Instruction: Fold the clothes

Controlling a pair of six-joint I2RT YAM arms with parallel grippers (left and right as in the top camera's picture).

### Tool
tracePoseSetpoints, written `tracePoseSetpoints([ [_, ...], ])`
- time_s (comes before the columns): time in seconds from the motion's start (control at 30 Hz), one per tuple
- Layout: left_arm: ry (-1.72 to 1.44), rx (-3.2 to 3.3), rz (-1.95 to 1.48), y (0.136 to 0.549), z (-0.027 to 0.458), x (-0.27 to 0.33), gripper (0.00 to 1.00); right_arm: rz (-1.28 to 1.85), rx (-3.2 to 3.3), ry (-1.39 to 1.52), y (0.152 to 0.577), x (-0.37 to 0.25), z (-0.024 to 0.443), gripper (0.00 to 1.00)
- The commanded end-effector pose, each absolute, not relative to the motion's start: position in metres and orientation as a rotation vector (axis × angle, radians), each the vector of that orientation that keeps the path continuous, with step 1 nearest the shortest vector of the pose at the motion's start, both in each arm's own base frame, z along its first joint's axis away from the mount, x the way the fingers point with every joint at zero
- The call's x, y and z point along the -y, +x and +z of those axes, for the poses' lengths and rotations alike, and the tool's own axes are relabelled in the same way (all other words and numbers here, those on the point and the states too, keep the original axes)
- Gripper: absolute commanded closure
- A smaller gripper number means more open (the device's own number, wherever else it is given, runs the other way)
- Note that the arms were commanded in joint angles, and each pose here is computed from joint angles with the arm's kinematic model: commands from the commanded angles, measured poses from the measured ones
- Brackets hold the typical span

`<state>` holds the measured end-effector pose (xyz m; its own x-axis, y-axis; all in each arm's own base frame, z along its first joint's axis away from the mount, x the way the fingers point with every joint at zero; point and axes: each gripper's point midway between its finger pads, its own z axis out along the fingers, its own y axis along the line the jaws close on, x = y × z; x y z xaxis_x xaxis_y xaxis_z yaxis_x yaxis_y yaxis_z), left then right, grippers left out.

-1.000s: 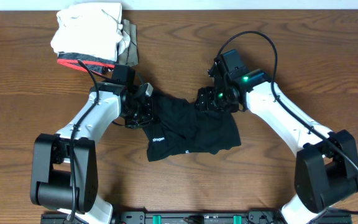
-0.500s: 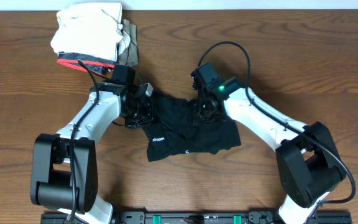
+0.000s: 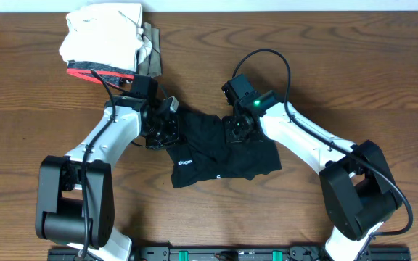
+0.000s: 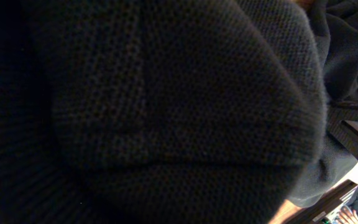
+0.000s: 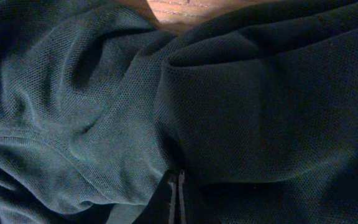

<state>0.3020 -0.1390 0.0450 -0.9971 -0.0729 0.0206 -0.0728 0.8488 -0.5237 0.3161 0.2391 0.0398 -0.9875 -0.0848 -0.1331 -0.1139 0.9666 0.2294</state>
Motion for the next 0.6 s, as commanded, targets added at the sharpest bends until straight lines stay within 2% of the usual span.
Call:
tracePoseSetpoints([
  [0.0, -0.095, -2.985, -0.842, 0.311, 0.054, 0.137, 0.93, 0.457, -3.003, -0.176, 0.312, -0.255, 0.045, 0.99],
  [0.2, -0.095, -2.985, -0.842, 0.311, 0.054, 0.137, 0.93, 0.678, -2.966, -0.320, 0.309, -0.282, 0.061, 0.99],
  [0.4, -0.095, -2.986, -0.842, 0.311, 0.054, 0.137, 0.92, 0.705, -2.963, -0.331, 0.308, -0.285, 0.064, 0.99],
  [0.57, -0.095, -2.986, -0.842, 0.310, 0.054, 0.137, 0.89, 0.705, -2.958, -0.317, 0.312, -0.283, 0.067, 0.92],
])
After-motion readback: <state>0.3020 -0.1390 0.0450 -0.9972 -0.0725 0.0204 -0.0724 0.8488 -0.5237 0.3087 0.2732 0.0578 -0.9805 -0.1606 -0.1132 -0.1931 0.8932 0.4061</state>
